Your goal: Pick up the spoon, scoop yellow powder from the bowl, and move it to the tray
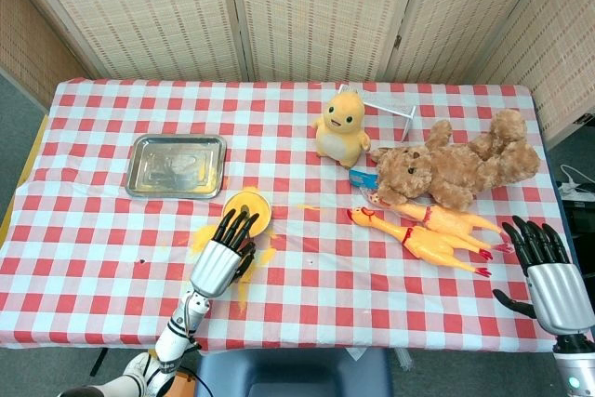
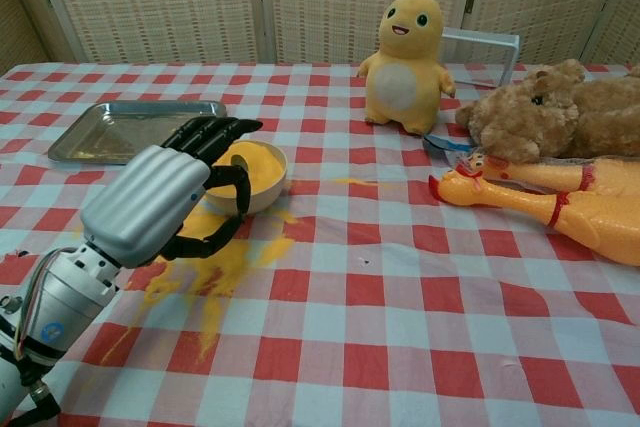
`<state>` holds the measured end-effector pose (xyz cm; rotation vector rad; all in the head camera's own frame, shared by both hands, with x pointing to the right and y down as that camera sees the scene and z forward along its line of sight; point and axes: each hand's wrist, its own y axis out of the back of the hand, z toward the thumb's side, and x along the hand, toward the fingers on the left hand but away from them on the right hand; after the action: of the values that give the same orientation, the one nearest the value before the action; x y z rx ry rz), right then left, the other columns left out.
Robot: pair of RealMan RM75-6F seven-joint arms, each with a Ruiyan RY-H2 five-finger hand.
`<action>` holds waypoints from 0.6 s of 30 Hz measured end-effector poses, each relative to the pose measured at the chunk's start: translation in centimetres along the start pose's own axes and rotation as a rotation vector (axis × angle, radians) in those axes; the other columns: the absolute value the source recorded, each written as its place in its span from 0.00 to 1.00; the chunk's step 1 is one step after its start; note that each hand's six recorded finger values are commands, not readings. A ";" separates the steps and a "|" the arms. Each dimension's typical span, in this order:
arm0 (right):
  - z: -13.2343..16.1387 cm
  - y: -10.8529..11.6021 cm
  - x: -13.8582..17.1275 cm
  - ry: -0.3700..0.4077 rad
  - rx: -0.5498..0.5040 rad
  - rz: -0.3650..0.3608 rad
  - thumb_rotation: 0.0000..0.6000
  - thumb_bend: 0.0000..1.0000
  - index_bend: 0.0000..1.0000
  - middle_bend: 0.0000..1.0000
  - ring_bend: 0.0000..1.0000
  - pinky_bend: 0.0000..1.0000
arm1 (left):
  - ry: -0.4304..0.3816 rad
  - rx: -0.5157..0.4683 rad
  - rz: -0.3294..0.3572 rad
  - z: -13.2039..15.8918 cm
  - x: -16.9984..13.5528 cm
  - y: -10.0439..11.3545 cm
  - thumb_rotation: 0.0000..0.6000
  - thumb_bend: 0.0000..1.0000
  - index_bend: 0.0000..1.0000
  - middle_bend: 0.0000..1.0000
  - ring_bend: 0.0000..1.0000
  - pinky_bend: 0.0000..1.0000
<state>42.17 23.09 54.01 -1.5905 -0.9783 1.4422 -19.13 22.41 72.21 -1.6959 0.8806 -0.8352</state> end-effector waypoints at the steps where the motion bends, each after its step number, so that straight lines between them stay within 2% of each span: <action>1: 0.0 0.0 0.0 0.000 0.000 0.000 1.00 0.02 0.00 0.00 0.00 0.00 | 0.001 -0.001 -0.002 0.0 0.0 0.0 1.00 0.44 0.52 0.04 0.00 0.03; 18: 0.0 0.0 0.0 -0.001 -0.001 0.001 1.00 0.02 0.00 0.00 0.00 0.00 | 0.008 -0.006 -0.001 -0.2 0.0 0.0 1.00 0.45 0.55 0.05 0.00 0.03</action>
<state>42.20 23.09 54.03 -1.5917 -0.9784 1.4436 -19.27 22.32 72.29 -1.6994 0.8885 -0.8416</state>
